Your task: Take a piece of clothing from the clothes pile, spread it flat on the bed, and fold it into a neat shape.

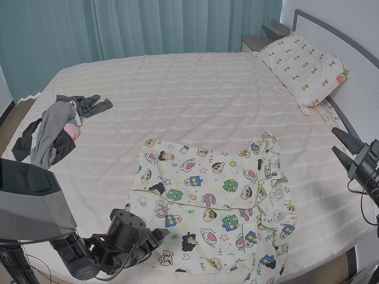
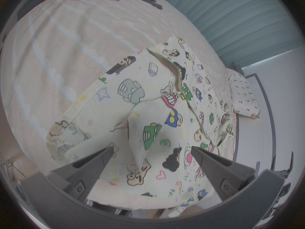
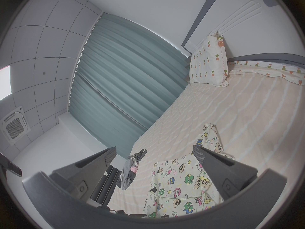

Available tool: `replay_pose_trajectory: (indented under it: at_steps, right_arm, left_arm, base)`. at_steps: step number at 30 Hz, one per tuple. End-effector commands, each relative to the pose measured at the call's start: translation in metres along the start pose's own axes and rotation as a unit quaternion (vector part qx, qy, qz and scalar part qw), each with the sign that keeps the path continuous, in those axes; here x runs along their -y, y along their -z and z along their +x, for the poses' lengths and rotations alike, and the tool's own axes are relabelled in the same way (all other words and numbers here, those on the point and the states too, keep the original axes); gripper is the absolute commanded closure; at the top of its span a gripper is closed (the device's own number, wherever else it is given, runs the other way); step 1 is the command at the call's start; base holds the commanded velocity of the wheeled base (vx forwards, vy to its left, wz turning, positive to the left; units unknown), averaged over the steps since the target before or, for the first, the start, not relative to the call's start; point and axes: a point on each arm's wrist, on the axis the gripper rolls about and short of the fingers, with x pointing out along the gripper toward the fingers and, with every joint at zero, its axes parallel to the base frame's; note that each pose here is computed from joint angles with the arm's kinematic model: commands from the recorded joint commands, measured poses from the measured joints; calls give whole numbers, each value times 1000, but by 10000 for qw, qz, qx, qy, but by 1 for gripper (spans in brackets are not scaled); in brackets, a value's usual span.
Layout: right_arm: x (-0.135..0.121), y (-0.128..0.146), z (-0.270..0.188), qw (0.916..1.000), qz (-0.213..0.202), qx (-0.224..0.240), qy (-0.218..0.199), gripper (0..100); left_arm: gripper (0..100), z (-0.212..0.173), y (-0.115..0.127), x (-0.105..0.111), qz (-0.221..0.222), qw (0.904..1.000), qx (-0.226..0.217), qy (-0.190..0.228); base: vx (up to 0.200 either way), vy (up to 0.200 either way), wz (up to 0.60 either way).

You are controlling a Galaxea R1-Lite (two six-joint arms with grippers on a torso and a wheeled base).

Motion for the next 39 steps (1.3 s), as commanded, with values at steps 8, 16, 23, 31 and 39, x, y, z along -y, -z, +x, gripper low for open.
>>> replay_pose_trajectory:
  at_steps: [8,16,23,31,39]
  right_arm:
    - [2,3,-1,10000,31,-63,34,0]
    - [1,3,-1,10000,29,-64,24,0]
    - [1,2,-2,10000,20,-50,8,0]
    - [0,2,-2,10000,20,-50,8,0]
    - [0,3,-2,10000,20,-50,8,0]
  left_arm:
    - [0,21,-1,-7,-61,9997,146,-185]
    - [100,19,-5,-6,-118,9994,299,-146]
    - [100,12,-13,-5,-172,9977,635,-154]
    - [100,0,-36,-12,-6,9922,1207,-300]
    - [100,-3,-62,-17,232,9838,1773,-88]
  base:
    - [0,0,0]
    - [0,0,0]
    - [0,0,0]
    - [0,0,0]
    - [0,0,0]
